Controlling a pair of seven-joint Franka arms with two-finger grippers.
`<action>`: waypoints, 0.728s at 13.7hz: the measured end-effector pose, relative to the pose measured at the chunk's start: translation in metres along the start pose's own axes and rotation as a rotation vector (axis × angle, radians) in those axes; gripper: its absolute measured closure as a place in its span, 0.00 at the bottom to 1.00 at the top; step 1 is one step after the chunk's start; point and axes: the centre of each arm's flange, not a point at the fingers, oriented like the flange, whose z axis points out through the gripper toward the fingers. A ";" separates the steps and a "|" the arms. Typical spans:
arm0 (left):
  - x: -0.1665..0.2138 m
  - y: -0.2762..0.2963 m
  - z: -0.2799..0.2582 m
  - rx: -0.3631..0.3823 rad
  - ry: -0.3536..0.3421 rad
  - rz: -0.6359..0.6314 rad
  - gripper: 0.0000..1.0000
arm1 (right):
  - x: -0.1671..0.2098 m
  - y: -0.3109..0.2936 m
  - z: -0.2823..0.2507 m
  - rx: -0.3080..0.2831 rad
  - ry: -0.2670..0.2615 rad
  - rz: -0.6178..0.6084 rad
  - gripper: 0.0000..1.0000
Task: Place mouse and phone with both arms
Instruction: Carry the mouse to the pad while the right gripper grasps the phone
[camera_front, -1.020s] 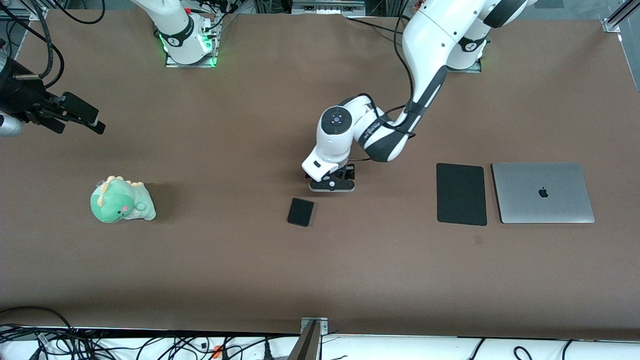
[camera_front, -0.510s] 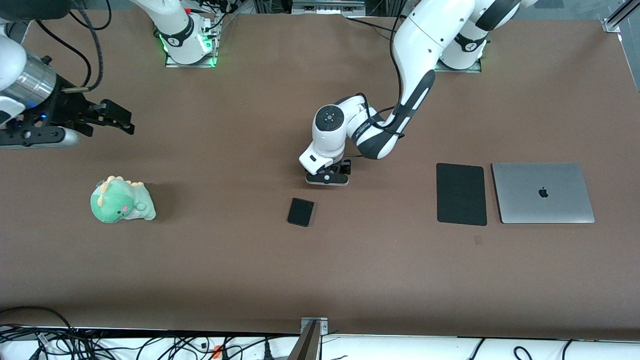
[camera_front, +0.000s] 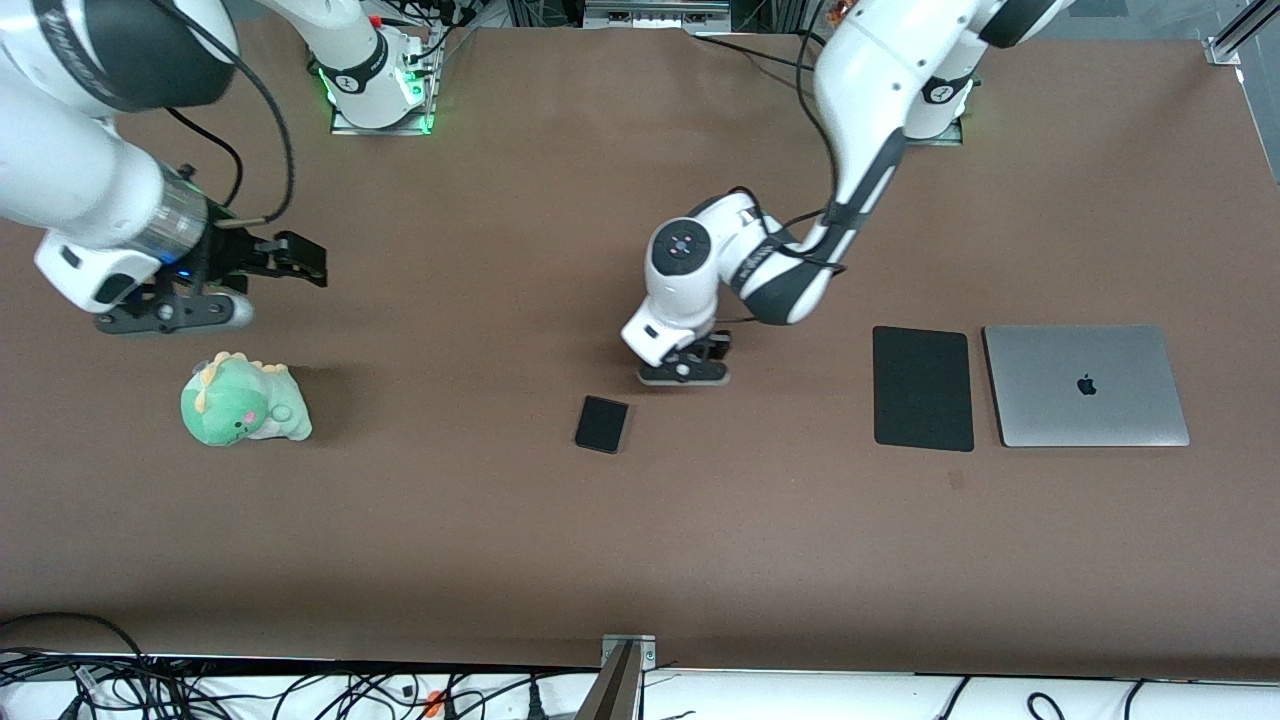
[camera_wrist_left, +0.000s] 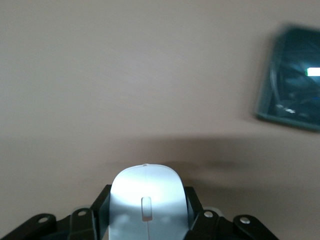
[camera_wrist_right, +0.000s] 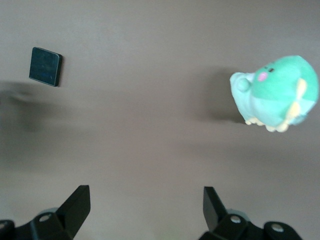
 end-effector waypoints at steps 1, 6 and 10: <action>0.021 -0.038 -0.020 0.034 -0.020 0.005 0.39 | 0.005 -0.012 0.011 -0.004 0.004 0.015 0.00; 0.108 -0.258 -0.044 0.066 -0.102 0.126 0.39 | 0.045 -0.073 0.101 -0.023 0.041 0.138 0.00; 0.108 -0.363 0.005 0.016 -0.150 0.158 0.39 | 0.065 -0.160 0.202 -0.015 0.125 0.269 0.00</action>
